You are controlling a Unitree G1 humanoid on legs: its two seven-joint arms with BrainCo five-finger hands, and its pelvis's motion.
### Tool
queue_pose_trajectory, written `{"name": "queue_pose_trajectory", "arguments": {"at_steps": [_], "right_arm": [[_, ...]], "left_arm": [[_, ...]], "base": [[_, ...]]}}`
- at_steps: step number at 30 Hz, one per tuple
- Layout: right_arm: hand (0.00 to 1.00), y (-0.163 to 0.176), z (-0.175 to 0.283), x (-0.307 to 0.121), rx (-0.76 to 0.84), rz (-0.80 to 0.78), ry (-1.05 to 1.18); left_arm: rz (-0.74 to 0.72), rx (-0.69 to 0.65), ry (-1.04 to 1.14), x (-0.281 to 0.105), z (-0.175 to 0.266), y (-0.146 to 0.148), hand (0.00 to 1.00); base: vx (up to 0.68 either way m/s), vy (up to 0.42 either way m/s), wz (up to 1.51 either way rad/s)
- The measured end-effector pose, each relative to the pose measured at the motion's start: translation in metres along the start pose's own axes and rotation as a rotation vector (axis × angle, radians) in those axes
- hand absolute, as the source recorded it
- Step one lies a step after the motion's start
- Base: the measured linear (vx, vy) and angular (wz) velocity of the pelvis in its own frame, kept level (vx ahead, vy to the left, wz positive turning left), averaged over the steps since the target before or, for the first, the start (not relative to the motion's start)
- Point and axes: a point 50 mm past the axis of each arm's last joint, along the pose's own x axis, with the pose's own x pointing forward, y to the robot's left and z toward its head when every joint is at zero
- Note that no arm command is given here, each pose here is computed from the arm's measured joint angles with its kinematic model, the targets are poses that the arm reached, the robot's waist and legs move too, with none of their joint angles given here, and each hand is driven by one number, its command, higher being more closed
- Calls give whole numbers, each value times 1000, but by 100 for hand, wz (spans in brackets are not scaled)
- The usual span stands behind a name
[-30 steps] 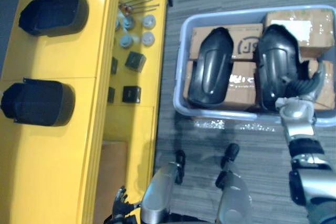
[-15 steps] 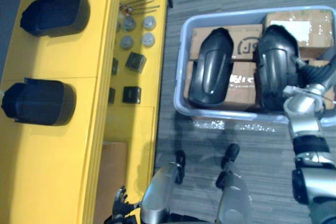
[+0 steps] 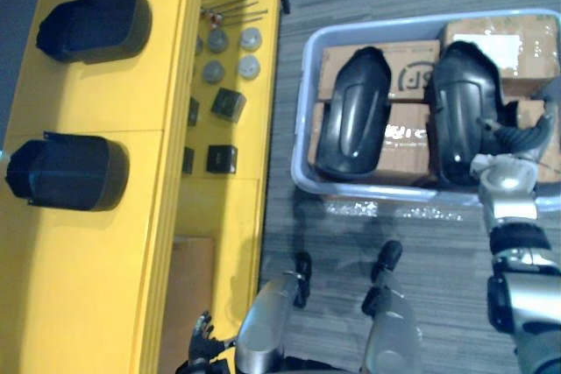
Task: Walk over and take plastic housings, then place them on the shelf
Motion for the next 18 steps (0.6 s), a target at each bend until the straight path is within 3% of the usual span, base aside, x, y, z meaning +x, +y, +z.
{"name": "queue_pose_trajectory", "arguments": {"at_steps": [17, 18], "right_arm": [[0, -21, -2, 21, -99, 50, 130], [100, -22, -2, 21, -111, 55, 131]], "left_arm": [[-12, 14, 18, 2, -3, -7, 0], [-13, 14, 19, 2, -3, -7, 0]], "base": [[-3, 5, 1], [-17, 26, 6]]}}
